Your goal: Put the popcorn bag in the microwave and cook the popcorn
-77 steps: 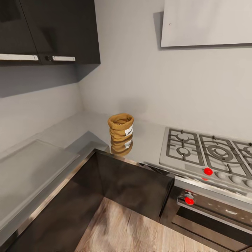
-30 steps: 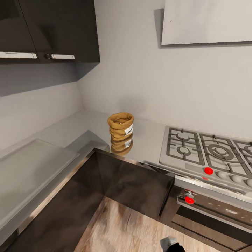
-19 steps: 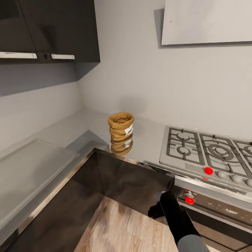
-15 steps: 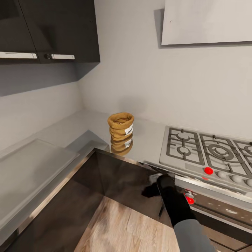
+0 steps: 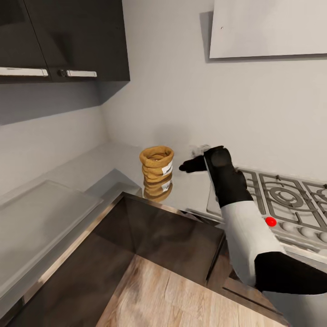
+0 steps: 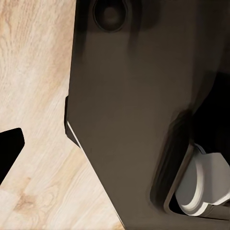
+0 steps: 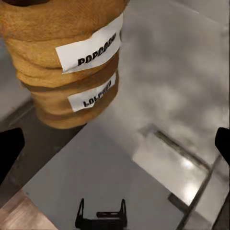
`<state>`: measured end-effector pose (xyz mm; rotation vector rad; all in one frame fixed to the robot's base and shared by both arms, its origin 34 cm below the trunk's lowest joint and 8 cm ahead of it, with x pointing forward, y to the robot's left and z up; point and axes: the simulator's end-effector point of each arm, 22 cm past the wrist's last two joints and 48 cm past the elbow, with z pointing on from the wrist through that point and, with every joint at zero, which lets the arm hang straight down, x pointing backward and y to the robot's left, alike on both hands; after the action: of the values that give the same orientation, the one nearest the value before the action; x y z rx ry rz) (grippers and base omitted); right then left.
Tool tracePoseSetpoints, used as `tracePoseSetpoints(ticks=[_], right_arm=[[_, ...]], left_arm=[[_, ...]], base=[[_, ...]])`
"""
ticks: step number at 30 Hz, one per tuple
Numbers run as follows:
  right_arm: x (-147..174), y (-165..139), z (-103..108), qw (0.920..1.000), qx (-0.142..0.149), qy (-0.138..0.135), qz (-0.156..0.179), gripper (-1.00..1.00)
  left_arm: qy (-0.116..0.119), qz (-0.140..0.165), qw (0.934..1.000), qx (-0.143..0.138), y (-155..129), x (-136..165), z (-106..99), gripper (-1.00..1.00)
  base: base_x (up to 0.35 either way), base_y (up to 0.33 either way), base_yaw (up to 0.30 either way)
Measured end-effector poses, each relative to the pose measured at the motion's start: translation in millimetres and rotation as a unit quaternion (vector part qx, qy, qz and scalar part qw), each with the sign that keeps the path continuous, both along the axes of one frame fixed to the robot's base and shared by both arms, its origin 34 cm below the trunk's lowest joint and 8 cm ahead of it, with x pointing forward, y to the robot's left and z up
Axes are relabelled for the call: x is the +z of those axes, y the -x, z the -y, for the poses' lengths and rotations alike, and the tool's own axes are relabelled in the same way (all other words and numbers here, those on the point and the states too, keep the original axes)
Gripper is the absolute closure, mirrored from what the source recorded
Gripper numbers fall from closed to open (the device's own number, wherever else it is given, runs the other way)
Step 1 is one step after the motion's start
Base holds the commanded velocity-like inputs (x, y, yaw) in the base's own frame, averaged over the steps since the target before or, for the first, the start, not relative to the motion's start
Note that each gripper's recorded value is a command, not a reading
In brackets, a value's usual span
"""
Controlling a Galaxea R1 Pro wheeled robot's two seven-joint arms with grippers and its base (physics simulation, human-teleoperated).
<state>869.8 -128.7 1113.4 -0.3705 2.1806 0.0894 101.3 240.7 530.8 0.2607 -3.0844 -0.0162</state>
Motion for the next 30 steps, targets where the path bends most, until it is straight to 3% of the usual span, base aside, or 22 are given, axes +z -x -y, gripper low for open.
tracePoseSetpoints(ticks=[2,8,11,13,14,16,19,30], right_arm=[[46.1,-20.8,-1.1,0.9998,0.001,0.006,0.016,-1.00],[100.2,-41.6,0.0,0.9994,-0.002,0.019,0.027,-1.00],[107.1,-47.1,12.8,0.9992,-0.024,0.017,0.027,-1.00],[108.7,-51.2,32.6,0.9978,-0.058,0.011,0.029,-1.00],[110.5,-53.8,53.7,0.9951,-0.093,0.006,0.032,-1.00],[110.9,-54.8,68.9,0.9923,-0.120,-0.003,0.032,-1.00],[107.3,-55.0,74.7,0.9911,-0.130,-0.007,0.028,-1.00],[107.8,-54.9,71.9,0.9915,-0.126,-0.017,0.027,-1.00]], left_arm=[[0.000,0.000,1.0000,0.000,0.0,0.0,0.0,-1.00],[0.000,0.000,1.0000,0.000,-0.1,0.0,0.0,-1.00],[0.000,0.000,1.0000,0.000,-0.2,0.0,0.0,-1.00],[0.000,0.000,1.0000,0.000,-0.1,0.0,0.0,-1.00],[0.000,0.000,1.0000,0.000,-0.2,0.0,0.0,-1.00],[0.000,0.000,1.0000,0.000,-0.6,-0.1,0.0,-1.00],[0.000,0.001,1.0000,0.000,-0.7,-0.1,0.0,-1.00],[-0.001,0.001,1.0000,0.001,-1.0,-0.1,-1.4,-1.00]], base=[[0.000,0.000,0.000],[0.000,0.000,0.000],[0.000,0.000,0.000],[0.000,0.000,0.000],[0.000,0.000,0.000],[0.000,0.000,0.000],[0.000,0.000,0.000],[0.000,0.000,0.000]])
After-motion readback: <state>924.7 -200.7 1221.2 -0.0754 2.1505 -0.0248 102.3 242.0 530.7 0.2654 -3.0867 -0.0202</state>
